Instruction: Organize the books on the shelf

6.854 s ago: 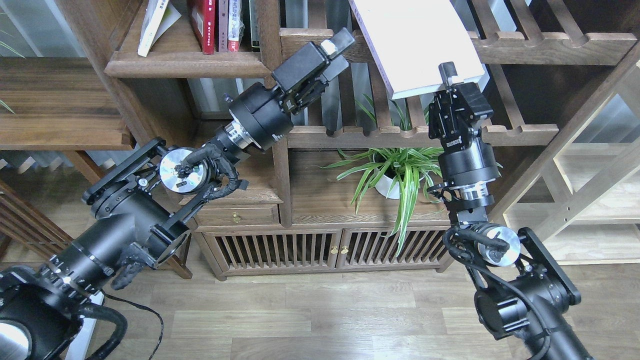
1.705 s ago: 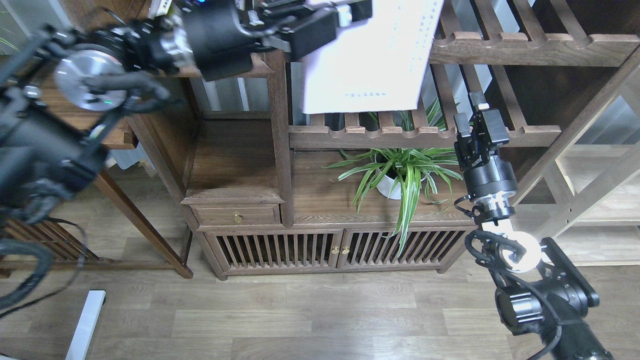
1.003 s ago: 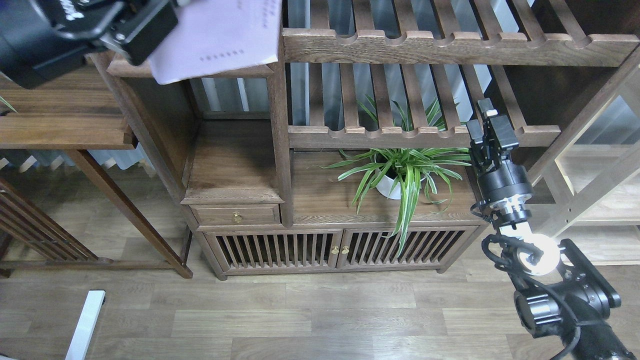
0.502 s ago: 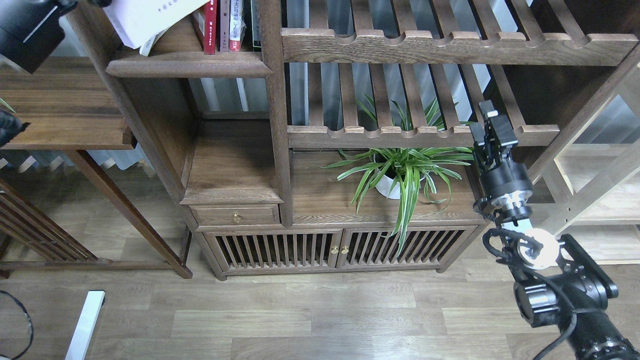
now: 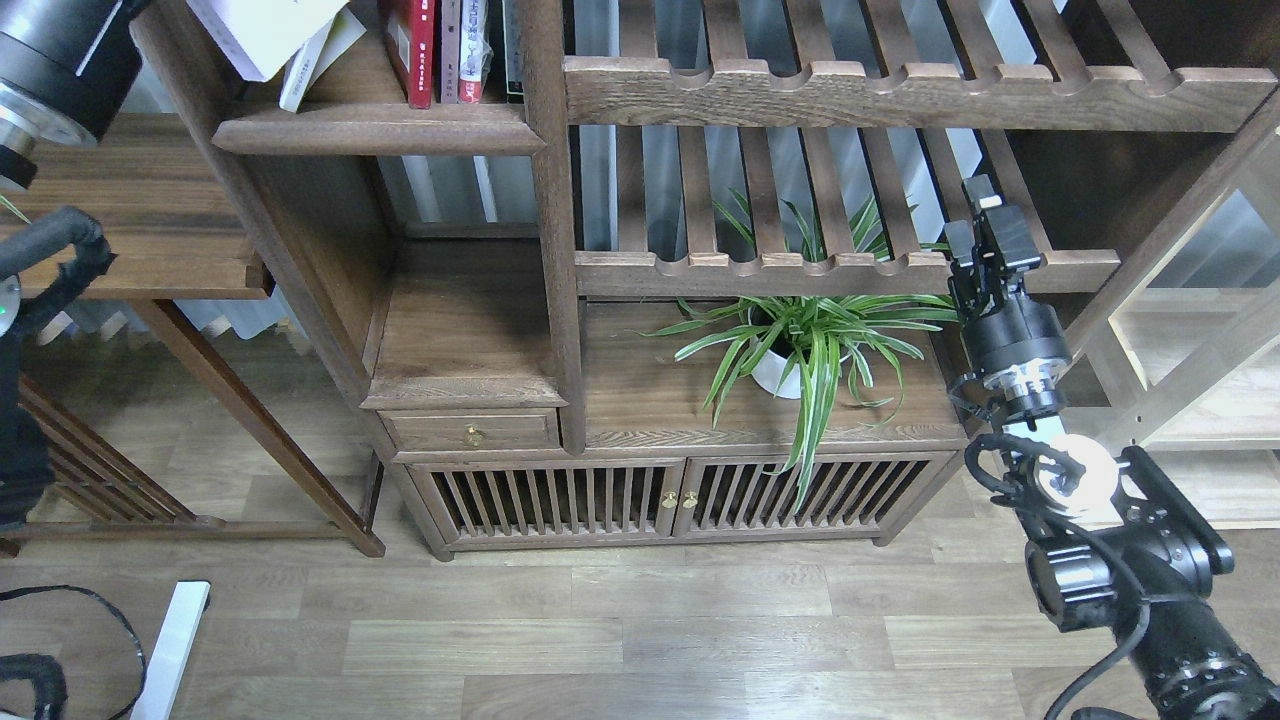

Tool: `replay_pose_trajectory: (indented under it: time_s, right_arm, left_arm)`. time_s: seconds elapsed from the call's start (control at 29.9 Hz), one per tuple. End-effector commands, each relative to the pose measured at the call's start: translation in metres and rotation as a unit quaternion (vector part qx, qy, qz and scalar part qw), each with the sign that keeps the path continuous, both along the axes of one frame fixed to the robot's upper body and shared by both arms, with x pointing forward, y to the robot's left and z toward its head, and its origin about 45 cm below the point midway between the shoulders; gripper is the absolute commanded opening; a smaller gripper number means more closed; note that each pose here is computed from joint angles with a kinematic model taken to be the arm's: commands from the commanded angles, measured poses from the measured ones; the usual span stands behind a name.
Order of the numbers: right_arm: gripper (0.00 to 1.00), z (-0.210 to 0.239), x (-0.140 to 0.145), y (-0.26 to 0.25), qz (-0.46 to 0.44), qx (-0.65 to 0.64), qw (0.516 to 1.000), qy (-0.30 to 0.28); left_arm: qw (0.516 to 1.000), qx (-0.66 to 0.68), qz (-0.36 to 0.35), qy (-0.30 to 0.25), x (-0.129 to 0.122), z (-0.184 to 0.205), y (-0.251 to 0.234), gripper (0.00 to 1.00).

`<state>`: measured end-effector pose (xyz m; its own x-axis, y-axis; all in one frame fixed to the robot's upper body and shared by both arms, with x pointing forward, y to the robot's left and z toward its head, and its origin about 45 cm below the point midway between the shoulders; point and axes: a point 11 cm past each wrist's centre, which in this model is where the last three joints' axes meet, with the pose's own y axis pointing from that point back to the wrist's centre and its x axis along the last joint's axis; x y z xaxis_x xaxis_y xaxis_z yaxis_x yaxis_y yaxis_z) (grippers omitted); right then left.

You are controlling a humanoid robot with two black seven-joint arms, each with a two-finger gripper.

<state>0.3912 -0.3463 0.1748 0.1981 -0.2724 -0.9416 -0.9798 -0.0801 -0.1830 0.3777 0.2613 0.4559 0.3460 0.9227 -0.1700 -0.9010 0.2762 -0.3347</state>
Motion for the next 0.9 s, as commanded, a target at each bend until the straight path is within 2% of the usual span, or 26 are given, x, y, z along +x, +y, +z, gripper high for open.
replay_pose_trajectory:
  time_s: [0.0,0.17,0.47,0.87]
  right_arm:
    - [0.80,0.000,0.000,-0.001,-0.001,0.000,1.000,0.000]
    - [0.80,-0.003,0.000,-0.002,-0.003,0.000,1.000,0.005]
    - [0.80,-0.007,-0.001,-0.005,-0.007,-0.002,1.000,0.012]
    - [0.80,-0.004,0.003,-0.007,-0.012,-0.001,1.000,0.009]
  left_arm:
    - [1.000,-0.013,0.028,0.004,0.003,0.001,0.002,0.00]
    - [0.998,-0.030,0.060,0.001,0.007,0.008,-0.005,0.00]
    - [0.995,-0.040,0.089,0.019,0.010,-0.005,-0.027,0.00]
    - [0.995,0.000,0.088,0.041,0.013,-0.001,-0.022,0.00]
